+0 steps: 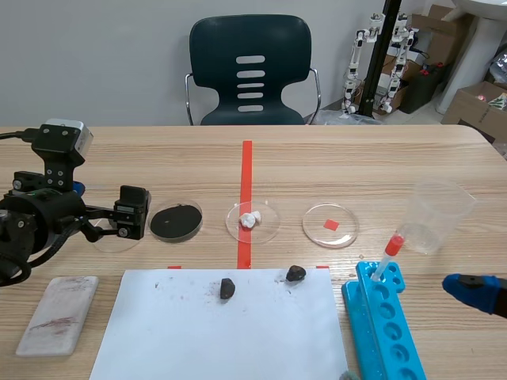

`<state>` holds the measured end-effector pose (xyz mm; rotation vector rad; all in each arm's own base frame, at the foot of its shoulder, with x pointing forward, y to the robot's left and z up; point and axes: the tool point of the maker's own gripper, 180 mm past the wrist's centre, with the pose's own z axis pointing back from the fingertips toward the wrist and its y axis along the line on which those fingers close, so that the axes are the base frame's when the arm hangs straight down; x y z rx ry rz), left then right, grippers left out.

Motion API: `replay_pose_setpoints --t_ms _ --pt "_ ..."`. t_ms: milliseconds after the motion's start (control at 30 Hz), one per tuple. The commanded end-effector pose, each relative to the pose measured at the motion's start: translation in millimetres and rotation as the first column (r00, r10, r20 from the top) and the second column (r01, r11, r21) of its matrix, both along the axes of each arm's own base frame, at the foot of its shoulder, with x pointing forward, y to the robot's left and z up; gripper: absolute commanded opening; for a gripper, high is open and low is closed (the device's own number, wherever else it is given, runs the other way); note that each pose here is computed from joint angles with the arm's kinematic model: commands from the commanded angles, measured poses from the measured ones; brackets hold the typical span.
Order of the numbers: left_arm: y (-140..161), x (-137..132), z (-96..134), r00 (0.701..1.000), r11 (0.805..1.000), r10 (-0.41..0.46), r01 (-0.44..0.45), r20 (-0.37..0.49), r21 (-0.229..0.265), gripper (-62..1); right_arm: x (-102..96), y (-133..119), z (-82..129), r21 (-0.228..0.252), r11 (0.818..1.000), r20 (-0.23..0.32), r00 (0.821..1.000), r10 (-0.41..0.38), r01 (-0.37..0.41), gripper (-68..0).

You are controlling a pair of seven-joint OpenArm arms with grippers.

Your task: Return to the home posture

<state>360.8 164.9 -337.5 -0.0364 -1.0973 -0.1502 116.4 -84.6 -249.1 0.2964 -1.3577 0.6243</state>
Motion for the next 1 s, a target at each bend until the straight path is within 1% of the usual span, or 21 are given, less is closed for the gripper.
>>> replay_pose_setpoints --t_ms 0,267,533,667,700,800,967 --pt "5 3 7 1.0 1.0 0.01 -0.01 0.026 0.004 1.4 3.4 0 8 0.013 1.0 0.028 1.0 -0.003 0.003 0.4" --pt "4 1 5 1.0 1.0 0.004 -0.004 0.017 0.003 1.4 3.4 0 8 0.013 1.0 0.028 1.0 -0.003 0.003 0.4" --pt "-12 -16 4 0.994 0.994 -0.095 0.097 0.051 -0.041 1.4 3.4 0 8 0.013 1.0 0.028 1.0 -0.003 0.003 0.4" --pt "-14 -30 14 0.987 0.988 -0.138 0.143 0.078 -0.051 1.4 3.4 0 8 0.013 1.0 0.028 1.0 -0.003 0.003 0.4" --pt "-14 -34 17 0.985 0.987 -0.147 0.151 0.085 -0.046 1.4 3.4 0 8 0.013 1.0 0.028 1.0 -0.003 0.003 0.4" --pt "-14 -48 27 0.977 0.982 -0.19 0.191 0.096 0.003 1.4 3.4 0 8 0.013 1.0 0.028 1.0 -0.003 0.003 0.4" --pt "-11 -74 47 0.973 0.98 -0.199 0.197 0.121 0.028 1.4 3.4 0 8 0.013 1.0 0.028 1.0 -0.003 0.003 0.4"
